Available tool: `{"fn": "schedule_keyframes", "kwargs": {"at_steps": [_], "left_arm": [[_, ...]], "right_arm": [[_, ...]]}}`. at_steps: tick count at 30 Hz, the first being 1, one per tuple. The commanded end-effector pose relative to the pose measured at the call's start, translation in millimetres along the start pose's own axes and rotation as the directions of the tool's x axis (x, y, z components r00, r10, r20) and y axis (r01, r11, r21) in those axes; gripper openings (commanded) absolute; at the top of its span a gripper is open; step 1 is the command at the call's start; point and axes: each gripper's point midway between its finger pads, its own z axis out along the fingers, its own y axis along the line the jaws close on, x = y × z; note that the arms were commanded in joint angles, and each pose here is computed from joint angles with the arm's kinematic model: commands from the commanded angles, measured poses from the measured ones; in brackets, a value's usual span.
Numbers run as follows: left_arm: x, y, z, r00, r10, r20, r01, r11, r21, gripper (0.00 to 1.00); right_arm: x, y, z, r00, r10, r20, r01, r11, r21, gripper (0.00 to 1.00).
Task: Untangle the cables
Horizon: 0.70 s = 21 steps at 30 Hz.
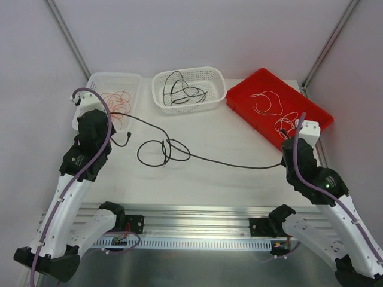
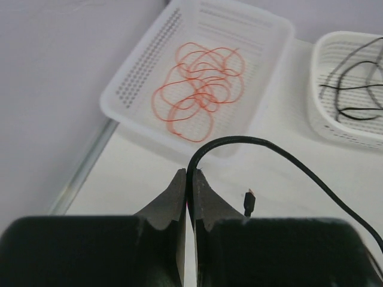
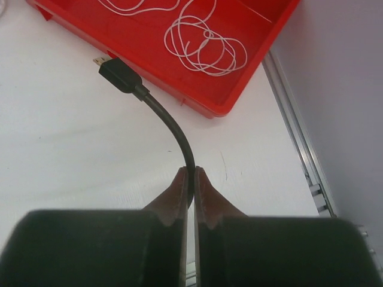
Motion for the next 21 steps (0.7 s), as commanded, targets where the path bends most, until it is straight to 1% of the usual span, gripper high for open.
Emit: {"fn": "schedule_keyframes", "kwargs": {"at_steps": [1,3,5,9,11,13,14,15,17,18,19,21], "left_arm": [[5,56,-2,0.995,0.099,-0.017,-0.100,0.963,-0.250,0.00],[18,65,2,0.994,0.097,-0.053,-0.108,0.955,-0.277,0.00],[32,66,5,0.993,0.085,-0.084,-0.105,0.957,-0.269,0.00],[55,77,11,0.988,0.072,-0.138,-0.112,0.945,-0.307,0.00],[65,87,12,0.988,0.038,-0.148,-0.087,0.936,-0.342,0.00],[74,83,13,0.989,-0.009,-0.150,-0.040,0.946,-0.321,0.00],[84,82,15,0.986,-0.020,-0.168,-0.034,0.951,-0.308,0.00],[89,77,17,0.984,-0.025,-0.178,-0.027,0.959,-0.281,0.00],[102,58,19,0.977,-0.039,-0.209,0.001,0.984,-0.179,0.00],[105,52,18,0.976,-0.038,-0.217,0.007,0.990,-0.143,0.00],[110,42,15,0.973,-0.047,-0.228,0.029,0.996,-0.080,0.00],[113,32,12,0.972,-0.050,-0.231,0.047,0.999,-0.018,0.00]], "right_arm": [[8,-18,2,0.999,0.012,-0.043,-0.009,0.998,0.062,0.01],[12,-23,3,0.998,0.027,-0.060,-0.022,0.996,0.081,0.01],[15,-26,5,0.997,0.030,-0.076,-0.023,0.995,0.096,0.01],[20,-45,6,0.991,0.056,-0.121,-0.034,0.983,0.181,0.01],[20,-52,5,0.989,0.077,-0.126,-0.050,0.977,0.209,0.01],[20,-51,5,0.984,0.114,-0.136,-0.086,0.977,0.197,0.01],[19,-48,6,0.982,0.126,-0.140,-0.100,0.978,0.182,0.01],[23,-35,9,0.977,0.128,-0.173,-0.108,0.987,0.121,0.01],[27,-16,13,0.971,0.095,-0.219,-0.092,0.995,0.023,0.05],[33,0,13,0.961,0.086,-0.262,-0.102,0.993,-0.051,0.05],[40,9,18,0.949,0.074,-0.307,-0.102,0.992,-0.076,0.06],[61,28,22,0.921,0.051,-0.387,-0.115,0.983,-0.145,0.08]]}}
